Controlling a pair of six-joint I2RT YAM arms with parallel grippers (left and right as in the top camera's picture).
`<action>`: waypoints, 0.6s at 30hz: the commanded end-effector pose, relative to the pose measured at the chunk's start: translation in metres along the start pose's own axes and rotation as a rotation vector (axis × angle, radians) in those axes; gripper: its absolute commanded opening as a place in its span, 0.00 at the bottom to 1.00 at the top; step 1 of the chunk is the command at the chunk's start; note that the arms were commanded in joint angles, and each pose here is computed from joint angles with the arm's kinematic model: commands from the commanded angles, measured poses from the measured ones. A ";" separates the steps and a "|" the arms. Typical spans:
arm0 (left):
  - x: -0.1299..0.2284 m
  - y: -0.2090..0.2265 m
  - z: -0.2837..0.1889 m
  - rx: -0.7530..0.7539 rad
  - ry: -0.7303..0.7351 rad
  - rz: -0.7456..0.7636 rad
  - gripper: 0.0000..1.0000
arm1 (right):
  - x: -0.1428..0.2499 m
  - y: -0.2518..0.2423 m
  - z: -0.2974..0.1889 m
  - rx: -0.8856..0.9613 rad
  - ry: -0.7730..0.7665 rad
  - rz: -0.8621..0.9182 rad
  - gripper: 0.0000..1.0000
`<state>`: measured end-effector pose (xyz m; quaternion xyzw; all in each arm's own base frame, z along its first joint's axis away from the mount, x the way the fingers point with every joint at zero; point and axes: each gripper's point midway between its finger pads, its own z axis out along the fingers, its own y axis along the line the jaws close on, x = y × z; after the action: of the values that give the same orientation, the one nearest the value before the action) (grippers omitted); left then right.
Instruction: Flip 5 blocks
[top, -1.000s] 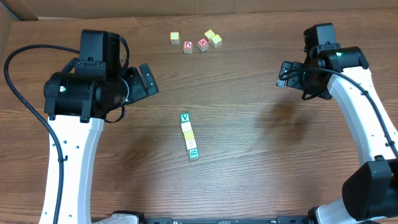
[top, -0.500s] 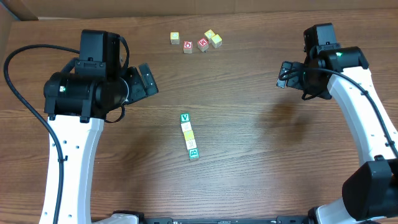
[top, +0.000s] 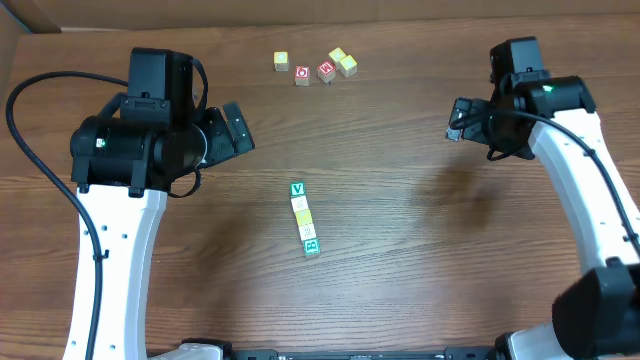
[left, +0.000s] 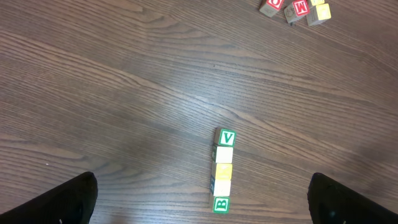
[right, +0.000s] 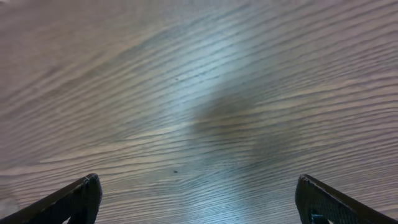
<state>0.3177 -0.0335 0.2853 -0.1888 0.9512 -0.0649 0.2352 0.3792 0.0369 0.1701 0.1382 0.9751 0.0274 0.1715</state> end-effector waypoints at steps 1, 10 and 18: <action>-0.004 0.002 -0.002 -0.010 -0.015 -0.015 1.00 | -0.011 0.002 -0.058 -0.064 -0.156 -0.002 1.00; -0.004 0.002 -0.002 -0.010 -0.015 -0.015 1.00 | 0.003 -0.007 -0.181 -0.189 -0.466 0.008 1.00; -0.004 0.002 -0.002 -0.010 -0.015 -0.015 1.00 | 0.030 -0.045 -0.252 -0.148 -0.710 0.063 1.00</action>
<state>0.3176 -0.0335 0.2853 -0.1888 0.9513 -0.0649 0.2350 0.2724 0.0145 0.3778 0.1421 0.8654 0.0783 0.4741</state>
